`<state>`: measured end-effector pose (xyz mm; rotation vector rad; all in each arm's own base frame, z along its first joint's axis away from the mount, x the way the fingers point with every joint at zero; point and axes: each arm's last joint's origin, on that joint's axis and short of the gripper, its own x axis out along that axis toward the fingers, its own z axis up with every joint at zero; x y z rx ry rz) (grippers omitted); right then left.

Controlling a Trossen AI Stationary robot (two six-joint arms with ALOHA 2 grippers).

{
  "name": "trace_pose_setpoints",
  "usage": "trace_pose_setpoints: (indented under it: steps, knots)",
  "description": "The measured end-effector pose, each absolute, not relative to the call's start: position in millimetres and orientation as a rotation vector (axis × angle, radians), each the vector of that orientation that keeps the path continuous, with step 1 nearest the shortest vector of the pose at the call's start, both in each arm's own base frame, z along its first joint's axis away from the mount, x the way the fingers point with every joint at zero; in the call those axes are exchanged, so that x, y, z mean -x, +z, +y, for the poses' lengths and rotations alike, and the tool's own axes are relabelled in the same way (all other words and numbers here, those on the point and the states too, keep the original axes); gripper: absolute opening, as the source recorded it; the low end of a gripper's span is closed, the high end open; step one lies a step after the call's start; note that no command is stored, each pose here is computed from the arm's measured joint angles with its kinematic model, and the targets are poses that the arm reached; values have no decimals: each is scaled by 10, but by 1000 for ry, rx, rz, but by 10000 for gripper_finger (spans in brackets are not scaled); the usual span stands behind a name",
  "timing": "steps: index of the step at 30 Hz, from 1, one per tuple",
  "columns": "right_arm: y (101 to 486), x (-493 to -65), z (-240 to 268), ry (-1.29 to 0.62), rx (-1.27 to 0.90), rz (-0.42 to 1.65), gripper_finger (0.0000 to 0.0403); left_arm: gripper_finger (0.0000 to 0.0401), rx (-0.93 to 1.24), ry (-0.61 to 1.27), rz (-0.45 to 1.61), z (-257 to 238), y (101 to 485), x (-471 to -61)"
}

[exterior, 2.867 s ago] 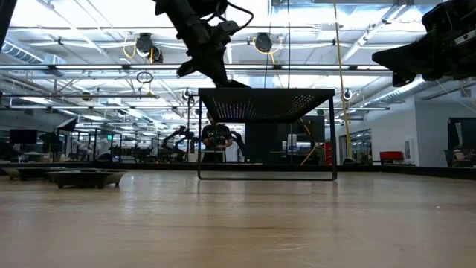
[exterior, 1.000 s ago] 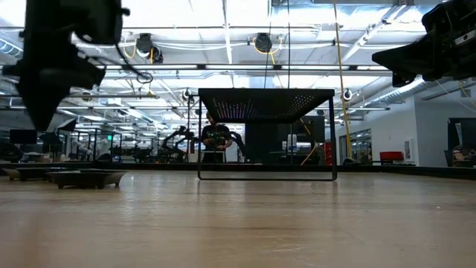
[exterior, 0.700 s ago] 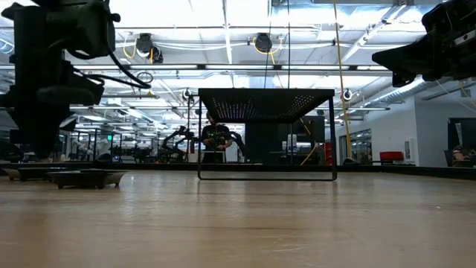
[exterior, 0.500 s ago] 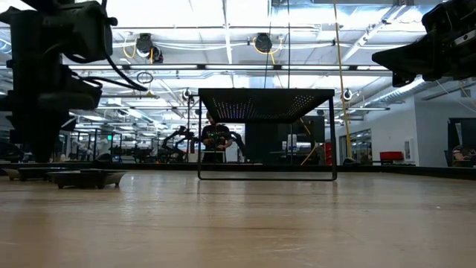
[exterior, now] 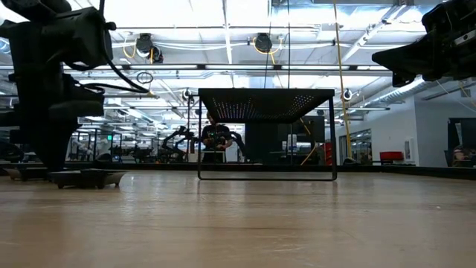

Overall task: Pick & Place Mini shaped plates
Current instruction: Stack the square plate on top of the square plate on the shelf

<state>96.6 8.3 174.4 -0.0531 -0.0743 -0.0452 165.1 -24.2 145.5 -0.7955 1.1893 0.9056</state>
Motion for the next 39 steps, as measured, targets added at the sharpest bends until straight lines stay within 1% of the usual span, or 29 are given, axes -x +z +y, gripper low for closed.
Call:
trace_pose_setpoints:
  steps: [4,9,14,17,20,23,28,31,36,39]
  knots:
    - [1744,-965,82,-45,53,-75,0,26,779,876,1122,-241,1464,-1711]
    - [1745,-965,82,-45,53,-75,0,26,741,758,1006,-253,1501,-1853]
    - [1744,-966,83,-45,53,-74,0,26,696,685,941,-233,1534,-1941]
    - [1744,-966,83,-45,53,-74,0,26,700,674,979,-202,1537,-1932]
    - [1744,-966,82,-45,53,-74,0,33,716,717,1061,-166,1577,-1862]
    - [1744,-966,82,-46,53,-75,0,58,719,768,1099,-149,1605,-1799]
    - [1744,-966,82,-45,53,-74,0,122,711,796,1130,-144,1602,-1759]
    - [1744,-966,83,-45,53,-74,0,153,721,842,1202,-143,1584,-1689]
    - [1745,-966,82,-46,53,-74,0,177,714,1012,1302,-121,1567,-1513]
    - [1744,-966,82,-45,53,-74,0,181,703,1033,1282,-113,1564,-1510]
